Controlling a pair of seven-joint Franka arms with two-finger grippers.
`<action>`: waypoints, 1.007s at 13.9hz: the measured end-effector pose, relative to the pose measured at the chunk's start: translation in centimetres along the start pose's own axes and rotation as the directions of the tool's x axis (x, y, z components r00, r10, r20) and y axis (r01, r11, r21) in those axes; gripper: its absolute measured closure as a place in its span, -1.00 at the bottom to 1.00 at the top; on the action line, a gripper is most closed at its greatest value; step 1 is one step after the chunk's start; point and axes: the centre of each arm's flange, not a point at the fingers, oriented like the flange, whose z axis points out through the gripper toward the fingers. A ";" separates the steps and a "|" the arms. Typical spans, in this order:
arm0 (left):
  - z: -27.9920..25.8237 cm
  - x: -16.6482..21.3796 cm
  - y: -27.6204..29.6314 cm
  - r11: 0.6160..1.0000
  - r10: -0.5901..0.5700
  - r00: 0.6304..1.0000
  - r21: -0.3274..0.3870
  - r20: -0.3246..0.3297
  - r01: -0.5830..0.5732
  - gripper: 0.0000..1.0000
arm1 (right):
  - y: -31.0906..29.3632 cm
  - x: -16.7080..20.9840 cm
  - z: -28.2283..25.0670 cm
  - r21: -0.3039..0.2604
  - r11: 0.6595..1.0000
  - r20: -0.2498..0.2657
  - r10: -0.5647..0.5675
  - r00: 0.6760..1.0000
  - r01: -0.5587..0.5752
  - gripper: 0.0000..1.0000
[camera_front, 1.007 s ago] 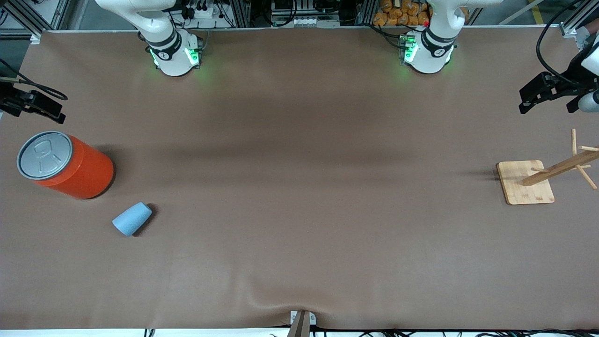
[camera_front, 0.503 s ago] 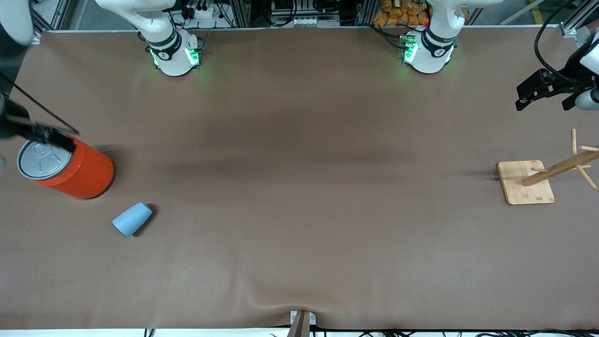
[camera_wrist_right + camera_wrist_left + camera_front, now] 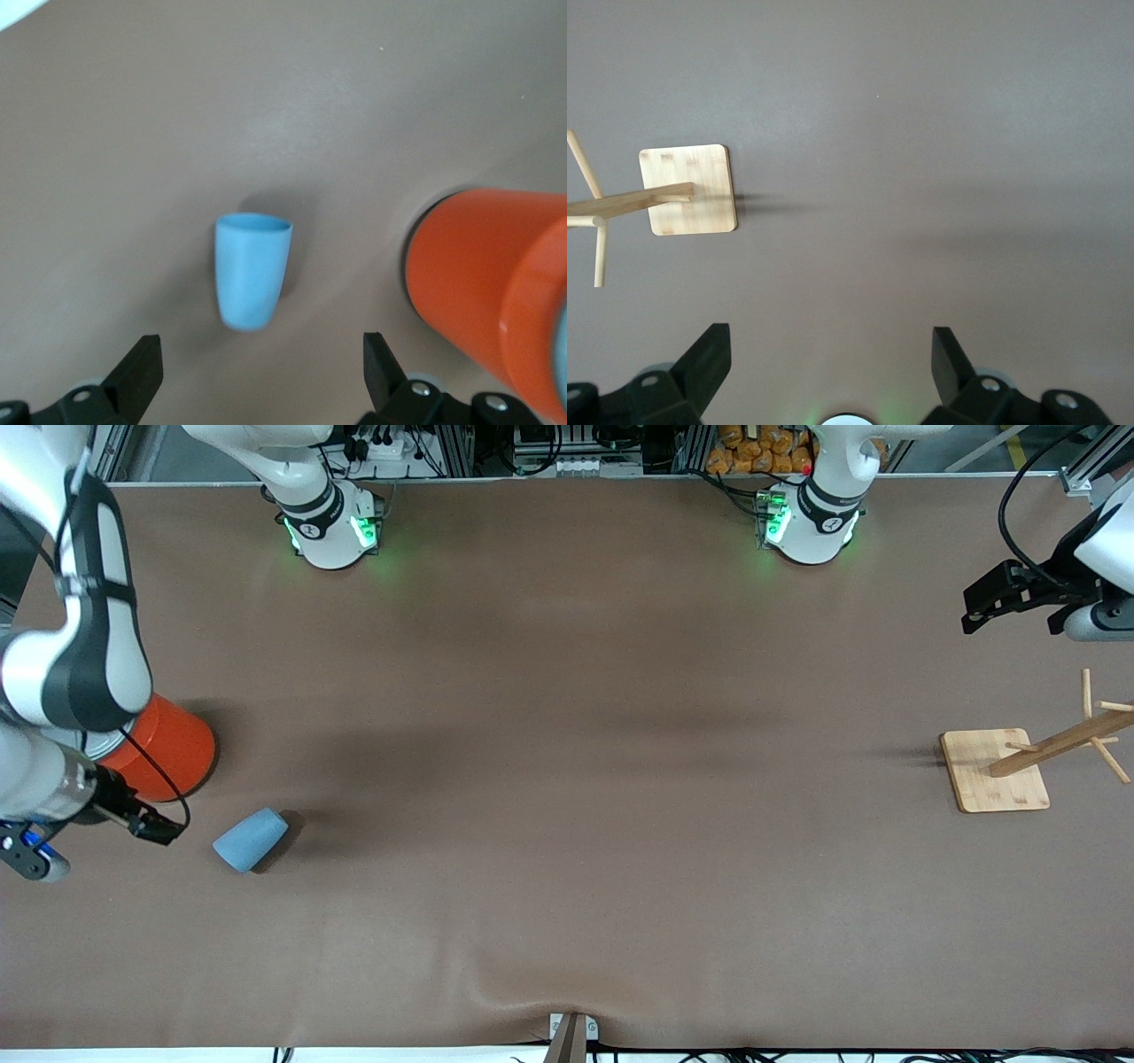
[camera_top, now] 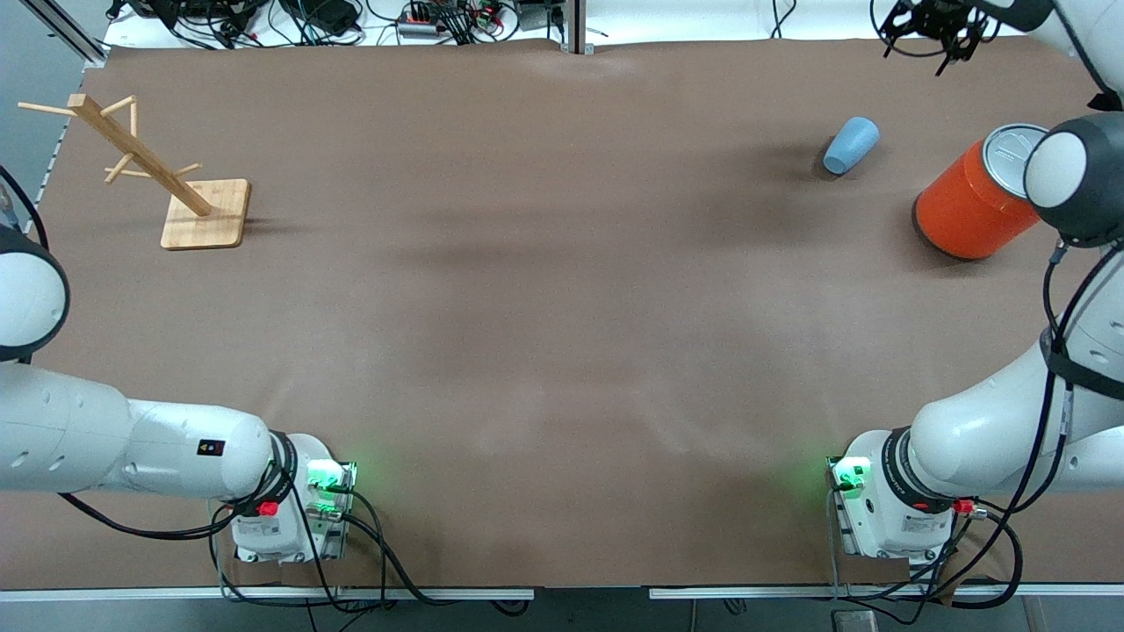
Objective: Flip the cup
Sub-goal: 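Lower the right gripper around the blue cup and close it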
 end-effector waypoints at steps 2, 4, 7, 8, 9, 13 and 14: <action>0.6 0.5 0.1 1.000 0.001 1.000 0.000 0.007 -0.001 -1.00 | -0.4 0.7 4.3 -0.015 0.999 0.020 0.042 0.999 -0.041 -1.00; 1.1 0.9 0.1 1.000 0.002 1.000 0.000 0.008 -0.002 -1.00 | -1.7 0.6 8.5 -0.009 0.999 0.037 0.050 0.998 -0.050 -1.00; 1.7 1.3 0.2 1.000 0.003 1.000 0.000 0.011 -0.003 -1.00 | -3.4 -0.9 14.3 0.036 0.998 0.018 0.043 0.999 -0.044 -1.00; 1.8 1.4 0.2 1.000 0.003 1.000 0.000 0.011 -0.003 -1.00 | -3.4 -1.5 15.9 0.032 0.999 0.027 0.041 0.999 -0.042 -1.00; 1.9 1.5 0.3 1.000 0.003 1.000 0.000 0.012 -0.003 -1.00 | -3.2 -2.0 17.1 0.022 0.999 0.042 0.039 0.998 -0.040 -1.00; 2.0 1.6 0.3 1.000 0.004 1.000 0.000 0.010 -0.004 -1.00 | -2.7 -3.5 19.3 -0.003 1.000 0.082 0.000 0.997 0.000 -0.87; 2.0 1.6 0.3 1.000 0.005 1.000 0.000 0.010 -0.005 -1.00 | -2.8 -3.7 19.4 -0.001 0.999 0.085 -0.051 0.995 0.052 -0.67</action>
